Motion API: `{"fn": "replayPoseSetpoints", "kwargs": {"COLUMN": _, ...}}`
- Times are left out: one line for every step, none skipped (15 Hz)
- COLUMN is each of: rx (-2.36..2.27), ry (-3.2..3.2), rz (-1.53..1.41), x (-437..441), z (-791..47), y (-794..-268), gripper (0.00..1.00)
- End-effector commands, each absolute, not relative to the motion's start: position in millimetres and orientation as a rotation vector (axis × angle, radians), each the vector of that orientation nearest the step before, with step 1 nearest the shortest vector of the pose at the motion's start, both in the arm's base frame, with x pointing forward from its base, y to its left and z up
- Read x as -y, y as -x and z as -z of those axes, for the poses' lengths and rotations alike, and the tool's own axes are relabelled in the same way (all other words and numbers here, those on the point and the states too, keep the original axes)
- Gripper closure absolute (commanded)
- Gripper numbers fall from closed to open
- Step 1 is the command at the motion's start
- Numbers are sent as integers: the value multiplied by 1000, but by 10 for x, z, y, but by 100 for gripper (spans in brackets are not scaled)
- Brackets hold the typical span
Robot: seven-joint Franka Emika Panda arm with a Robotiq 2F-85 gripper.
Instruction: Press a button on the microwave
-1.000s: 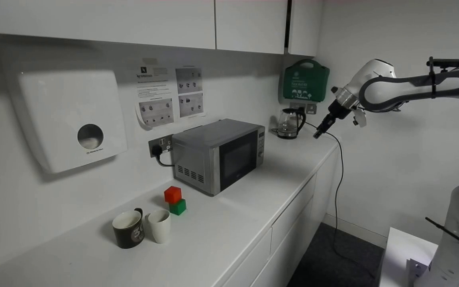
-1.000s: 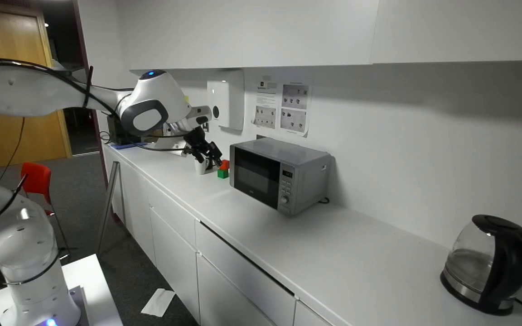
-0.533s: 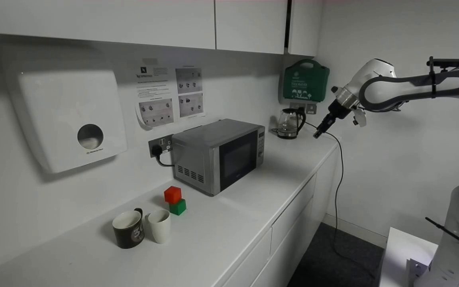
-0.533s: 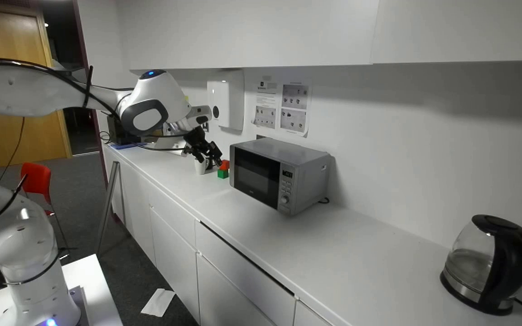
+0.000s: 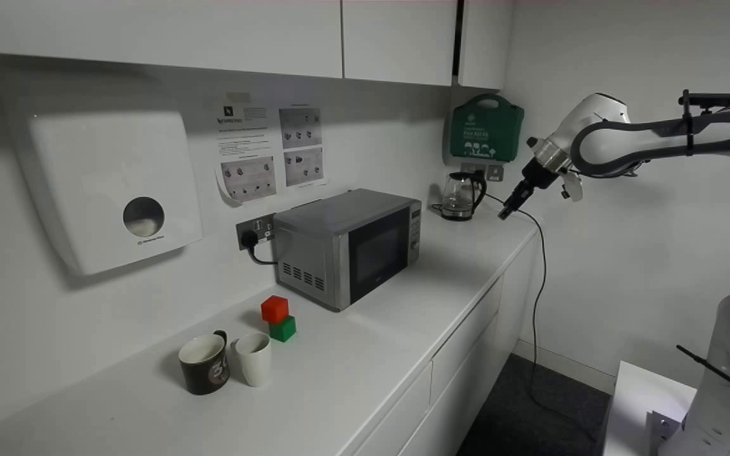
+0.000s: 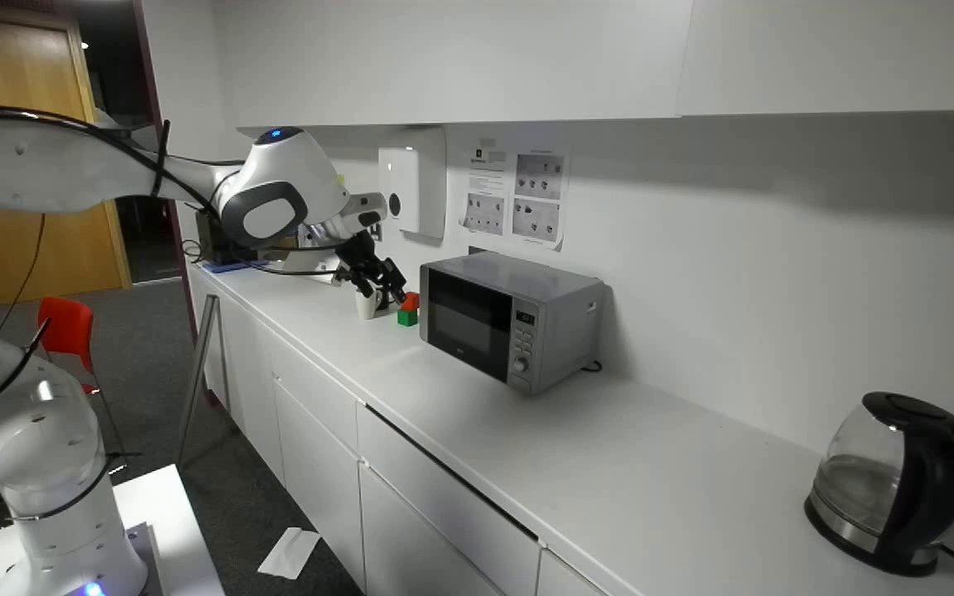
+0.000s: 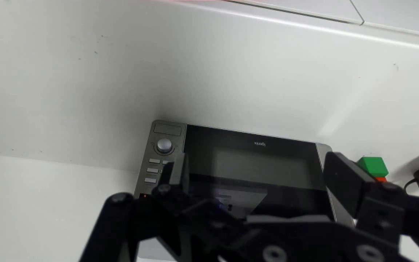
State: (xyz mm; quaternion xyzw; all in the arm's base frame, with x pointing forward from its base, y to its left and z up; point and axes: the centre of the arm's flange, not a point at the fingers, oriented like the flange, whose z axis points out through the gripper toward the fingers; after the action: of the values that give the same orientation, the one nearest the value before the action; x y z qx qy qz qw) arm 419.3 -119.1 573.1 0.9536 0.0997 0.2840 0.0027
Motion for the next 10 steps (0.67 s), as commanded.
{"fn": "replayPoseSetpoints", "kwargs": {"rx": -313, "ry": -2991, "rz": -891, "x": 1191, "z": -5731, "y": -4193, "gripper": 0}}
{"fn": "replayPoseSetpoints", "kwargs": {"rx": -313, "ry": -2991, "rz": -891, "x": 1191, "z": -5731, "y": -4193, "gripper": 0}}
{"fn": "replayPoseSetpoints", "kwargs": {"rx": -313, "ry": -2991, "rz": -891, "x": 1191, "z": -5731, "y": -4193, "gripper": 0}}
{"fn": "replayPoseSetpoints", "kwargs": {"rx": -313, "ry": -2991, "rz": -891, "x": 1191, "z": -5731, "y": -4193, "gripper": 0}}
{"fn": "replayPoseSetpoints", "kwargs": {"rx": -289, "ry": -2961, "rz": -913, "x": 1211, "z": -5727, "y": -4209, "gripper": 0}}
{"fn": "replayPoseSetpoints", "kwargs": {"rx": -282, "ry": -2971, "rz": -933, "x": 1244, "z": -5727, "y": -4223, "gripper": 0}}
{"fn": "replayPoseSetpoints", "kwargs": {"rx": -270, "ry": -2966, "rz": -944, "x": 1298, "z": -5716, "y": -4241, "gripper": 0}}
{"fn": "replayPoseSetpoints", "kwargs": {"rx": -267, "ry": -2963, "rz": -957, "x": 1363, "z": -5705, "y": -4257, "gripper": 0}}
{"fn": "replayPoseSetpoints", "kwargs": {"rx": -266, "ry": -2961, "rz": -970, "x": 1432, "z": -5690, "y": -4274, "gripper": 0}}
{"fn": "replayPoseSetpoints", "kwargs": {"rx": -267, "ry": -2956, "rz": -989, "x": 1521, "z": -5660, "y": -4294, "gripper": 0}}
